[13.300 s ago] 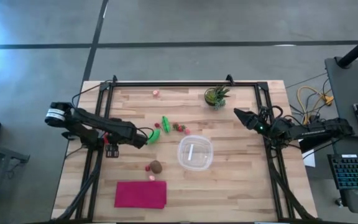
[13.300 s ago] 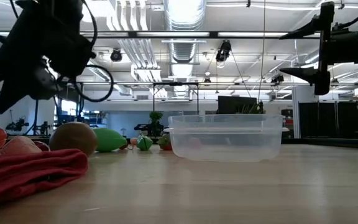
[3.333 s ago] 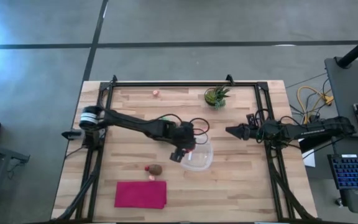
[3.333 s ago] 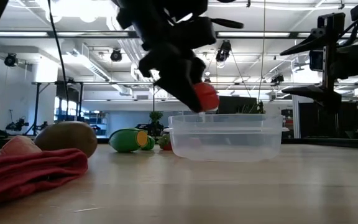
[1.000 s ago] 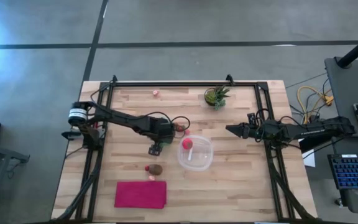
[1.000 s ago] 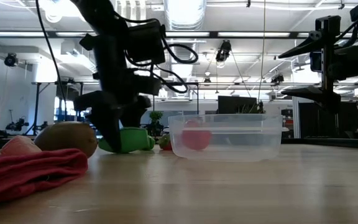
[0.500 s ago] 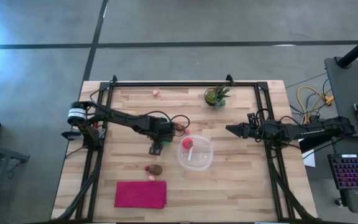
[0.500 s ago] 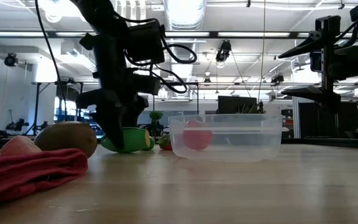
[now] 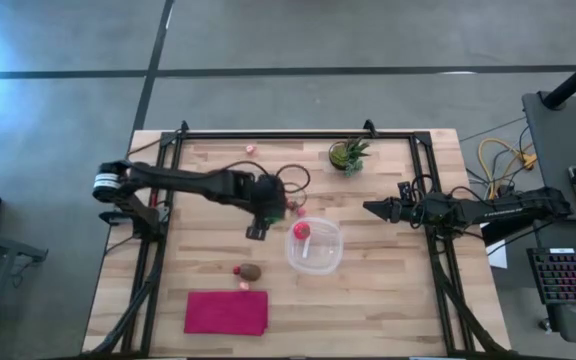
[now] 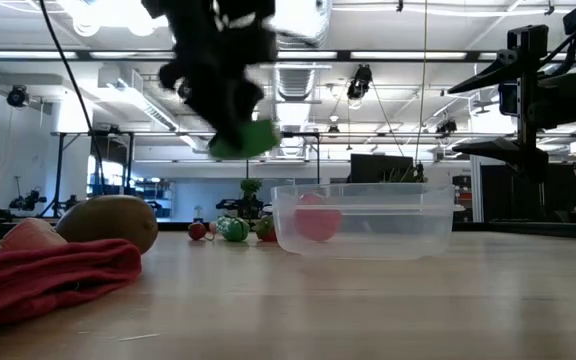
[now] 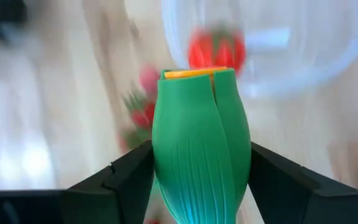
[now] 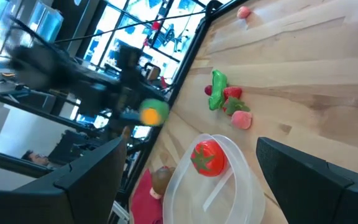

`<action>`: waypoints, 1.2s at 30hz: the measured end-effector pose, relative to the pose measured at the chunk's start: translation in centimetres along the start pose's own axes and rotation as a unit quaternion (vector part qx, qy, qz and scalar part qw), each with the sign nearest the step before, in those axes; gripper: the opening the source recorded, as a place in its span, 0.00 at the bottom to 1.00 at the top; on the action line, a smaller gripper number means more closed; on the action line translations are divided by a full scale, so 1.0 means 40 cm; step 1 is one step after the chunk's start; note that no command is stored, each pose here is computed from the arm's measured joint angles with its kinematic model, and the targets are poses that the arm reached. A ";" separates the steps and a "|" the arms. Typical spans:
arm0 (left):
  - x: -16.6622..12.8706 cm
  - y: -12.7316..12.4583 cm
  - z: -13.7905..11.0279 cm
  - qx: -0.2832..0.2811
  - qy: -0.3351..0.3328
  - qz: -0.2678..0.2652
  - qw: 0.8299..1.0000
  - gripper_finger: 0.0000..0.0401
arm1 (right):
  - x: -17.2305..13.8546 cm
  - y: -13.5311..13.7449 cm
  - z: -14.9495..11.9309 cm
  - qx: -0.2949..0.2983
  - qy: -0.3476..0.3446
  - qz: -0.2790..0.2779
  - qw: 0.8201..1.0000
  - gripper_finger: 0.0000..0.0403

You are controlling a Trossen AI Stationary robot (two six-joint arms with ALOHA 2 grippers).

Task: Pick and placing Produce into tupperware
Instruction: Put the corn into the transparent container

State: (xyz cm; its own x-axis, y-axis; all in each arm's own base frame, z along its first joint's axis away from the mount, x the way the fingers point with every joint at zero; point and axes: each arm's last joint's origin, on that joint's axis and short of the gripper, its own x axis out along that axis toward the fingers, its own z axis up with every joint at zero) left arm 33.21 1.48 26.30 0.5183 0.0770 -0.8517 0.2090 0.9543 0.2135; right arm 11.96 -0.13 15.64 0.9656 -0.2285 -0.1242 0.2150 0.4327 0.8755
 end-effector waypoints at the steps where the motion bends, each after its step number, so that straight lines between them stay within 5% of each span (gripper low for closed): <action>1: -0.010 0.006 0.017 0.002 -0.023 0.000 1.000 0.55 | 0.000 0.000 0.000 0.000 0.000 0.000 1.000 0.87; 5: -0.003 0.019 0.082 -0.011 -0.105 -0.031 0.994 0.55 | 0.000 0.001 -0.001 0.000 0.008 0.004 1.000 0.87; 17: 0.147 0.035 0.230 -0.046 -0.110 -0.075 0.990 0.55 | -0.001 0.006 -0.008 0.000 0.061 0.035 0.998 0.87; 25: 0.249 -0.005 0.232 -0.036 -0.065 -0.107 0.992 0.55 | -0.003 0.020 -0.001 -0.020 0.047 0.065 0.997 0.87; 31: 0.263 -0.011 0.226 -0.024 -0.036 -0.043 0.998 0.55 | -0.005 0.024 0.002 -0.024 0.041 0.074 0.996 0.87; 36: 0.259 -0.012 0.225 -0.020 -0.031 -0.040 0.999 0.55 | -0.005 0.023 0.001 -0.024 0.042 0.072 0.996 0.87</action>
State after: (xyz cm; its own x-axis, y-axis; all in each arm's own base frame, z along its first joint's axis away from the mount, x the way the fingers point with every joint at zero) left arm 45.94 -0.77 21.67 0.5523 -0.0164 -0.8335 0.2189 0.9676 0.1260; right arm 11.94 0.28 16.51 0.9954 -0.0873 -0.0386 0.0771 0.4967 0.8645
